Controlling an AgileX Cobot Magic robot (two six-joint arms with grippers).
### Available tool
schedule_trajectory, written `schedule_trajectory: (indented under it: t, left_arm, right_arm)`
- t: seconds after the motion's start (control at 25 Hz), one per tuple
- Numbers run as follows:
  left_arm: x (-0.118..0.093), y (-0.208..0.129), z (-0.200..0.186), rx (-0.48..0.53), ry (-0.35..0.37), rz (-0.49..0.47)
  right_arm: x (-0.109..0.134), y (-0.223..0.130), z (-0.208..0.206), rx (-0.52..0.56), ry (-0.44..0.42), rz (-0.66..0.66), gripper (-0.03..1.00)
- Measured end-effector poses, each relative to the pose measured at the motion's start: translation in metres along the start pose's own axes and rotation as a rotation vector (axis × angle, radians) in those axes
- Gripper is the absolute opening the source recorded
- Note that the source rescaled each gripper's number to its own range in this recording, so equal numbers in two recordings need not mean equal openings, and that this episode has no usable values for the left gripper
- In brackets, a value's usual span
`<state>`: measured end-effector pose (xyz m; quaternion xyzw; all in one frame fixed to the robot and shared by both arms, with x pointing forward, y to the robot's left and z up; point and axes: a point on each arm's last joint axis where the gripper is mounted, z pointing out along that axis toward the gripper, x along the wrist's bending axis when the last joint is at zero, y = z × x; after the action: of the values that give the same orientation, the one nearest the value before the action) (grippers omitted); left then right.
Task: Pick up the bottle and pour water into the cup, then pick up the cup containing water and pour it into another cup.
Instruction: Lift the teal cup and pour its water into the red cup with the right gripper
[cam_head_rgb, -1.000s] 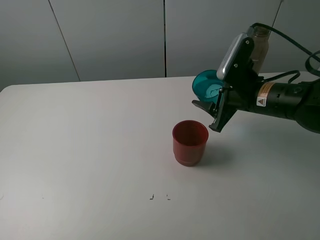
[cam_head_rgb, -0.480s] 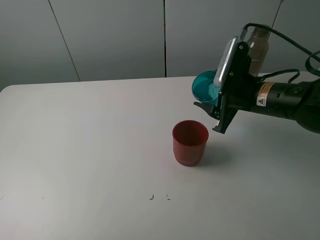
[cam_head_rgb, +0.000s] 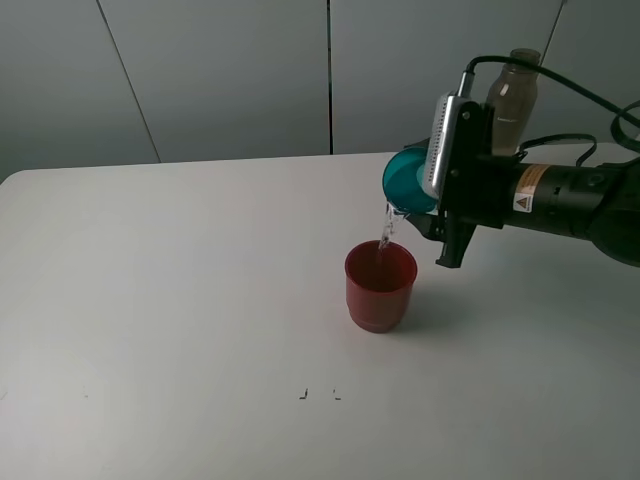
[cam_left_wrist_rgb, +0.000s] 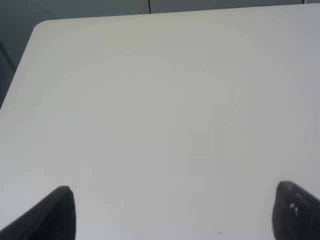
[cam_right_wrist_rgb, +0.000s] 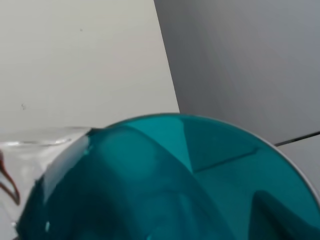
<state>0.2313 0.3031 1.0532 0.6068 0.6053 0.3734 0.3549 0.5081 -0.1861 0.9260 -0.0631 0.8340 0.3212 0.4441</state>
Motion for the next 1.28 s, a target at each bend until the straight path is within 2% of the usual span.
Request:
schedule_trajectory:
  t: [1.28]
  left_arm:
    - [0.0, 0.0, 0.0, 0.0, 0.0, 0.0]
  right_arm:
    - [-0.0022, -0.0015, 0.0, 0.019, -0.022, -0.237, 0.04]
